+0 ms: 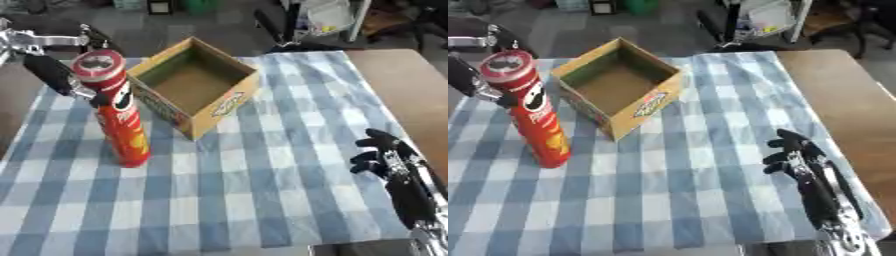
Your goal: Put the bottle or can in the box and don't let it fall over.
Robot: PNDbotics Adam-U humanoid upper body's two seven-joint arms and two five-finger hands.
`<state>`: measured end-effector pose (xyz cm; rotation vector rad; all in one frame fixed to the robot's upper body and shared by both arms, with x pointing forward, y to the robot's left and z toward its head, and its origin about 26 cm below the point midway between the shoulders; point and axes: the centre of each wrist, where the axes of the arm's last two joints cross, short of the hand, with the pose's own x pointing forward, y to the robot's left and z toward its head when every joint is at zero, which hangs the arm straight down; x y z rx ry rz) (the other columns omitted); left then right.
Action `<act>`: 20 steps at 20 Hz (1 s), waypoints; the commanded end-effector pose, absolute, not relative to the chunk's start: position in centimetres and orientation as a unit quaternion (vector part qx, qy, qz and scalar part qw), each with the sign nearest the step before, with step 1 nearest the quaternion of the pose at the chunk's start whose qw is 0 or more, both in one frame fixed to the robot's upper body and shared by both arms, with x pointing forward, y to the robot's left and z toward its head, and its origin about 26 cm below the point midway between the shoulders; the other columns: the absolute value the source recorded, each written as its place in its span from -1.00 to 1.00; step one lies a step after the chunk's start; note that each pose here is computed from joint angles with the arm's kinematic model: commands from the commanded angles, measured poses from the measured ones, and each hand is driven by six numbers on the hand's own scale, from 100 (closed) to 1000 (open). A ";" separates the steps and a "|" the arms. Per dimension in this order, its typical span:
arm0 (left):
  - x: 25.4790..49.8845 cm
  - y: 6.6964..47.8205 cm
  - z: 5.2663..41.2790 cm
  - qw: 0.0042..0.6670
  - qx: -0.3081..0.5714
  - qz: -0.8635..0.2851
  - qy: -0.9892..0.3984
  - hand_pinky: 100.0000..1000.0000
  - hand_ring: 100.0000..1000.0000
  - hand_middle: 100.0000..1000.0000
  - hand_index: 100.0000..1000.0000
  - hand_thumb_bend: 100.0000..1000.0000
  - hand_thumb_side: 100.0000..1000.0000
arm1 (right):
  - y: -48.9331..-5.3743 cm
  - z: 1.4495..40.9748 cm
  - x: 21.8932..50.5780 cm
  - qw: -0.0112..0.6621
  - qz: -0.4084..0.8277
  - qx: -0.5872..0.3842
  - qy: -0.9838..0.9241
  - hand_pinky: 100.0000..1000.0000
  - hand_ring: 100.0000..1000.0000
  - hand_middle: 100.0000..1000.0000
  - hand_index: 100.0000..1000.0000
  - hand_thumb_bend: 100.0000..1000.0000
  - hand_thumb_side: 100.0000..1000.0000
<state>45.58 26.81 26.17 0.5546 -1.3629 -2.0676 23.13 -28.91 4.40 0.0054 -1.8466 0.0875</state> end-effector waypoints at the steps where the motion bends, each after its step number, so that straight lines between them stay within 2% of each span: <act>1: 45.5 27.2 27.2 0.227 0.170 -0.850 -0.443 0.09 0.37 0.38 0.77 0.09 0.33 | -29.2 4.9 23.3 0.595 0.048 -0.001 -0.802 -0.06 0.06 0.25 0.60 -1.00 0.21; 4: 45.5 27.2 27.3 0.229 0.168 -0.848 -0.448 0.04 0.33 0.33 0.73 0.04 0.36 | -29.2 4.9 23.3 0.596 0.048 -0.001 -0.802 -0.06 0.06 0.25 0.60 -1.00 0.22; 12: 45.5 27.1 27.4 0.233 0.165 -0.845 -0.453 -0.08 0.19 0.20 0.62 -0.16 0.26 | -29.2 4.9 23.3 0.596 0.048 -0.001 -0.801 -0.06 0.07 0.25 0.60 -1.00 0.22; 13: 45.5 27.0 27.5 0.232 0.164 -0.844 -0.454 -0.11 0.15 0.17 0.59 -0.26 0.20 | -29.2 4.9 23.3 0.596 0.048 -0.001 -0.801 -0.06 0.06 0.25 0.60 -1.00 0.22; 14: 45.5 27.0 27.5 0.232 0.164 -0.843 -0.456 -0.11 0.15 0.16 0.59 -0.28 0.19 | -29.2 4.9 23.3 0.596 0.048 -0.001 -0.801 -0.06 0.06 0.25 0.60 -1.00 0.22; 15: 45.5 27.1 27.5 0.232 0.163 -0.843 -0.457 -0.13 0.12 0.14 0.56 -0.41 0.10 | -29.2 4.9 23.3 0.596 0.048 -0.001 -0.801 -0.06 0.06 0.25 0.60 -1.00 0.22; 16: 45.5 27.1 27.5 0.233 0.163 -0.842 -0.458 -0.14 0.12 0.14 0.56 -0.44 0.08 | -29.2 4.8 23.3 0.596 0.048 -0.001 -0.801 -0.06 0.06 0.25 0.60 -1.00 0.22; 17: 45.5 27.1 27.6 0.233 0.163 -0.842 -0.459 -0.15 0.10 0.11 0.54 -0.56 -0.04 | -29.2 4.8 23.3 0.596 0.048 -0.001 -0.801 -0.06 0.06 0.25 0.60 -1.00 0.22; 20: 45.5 27.0 27.9 0.231 0.162 -0.839 -0.465 -0.16 0.08 0.09 0.52 -0.67 -0.21 | -29.2 4.8 23.3 0.596 0.048 -0.002 -0.801 -0.06 0.06 0.25 0.60 -1.00 0.22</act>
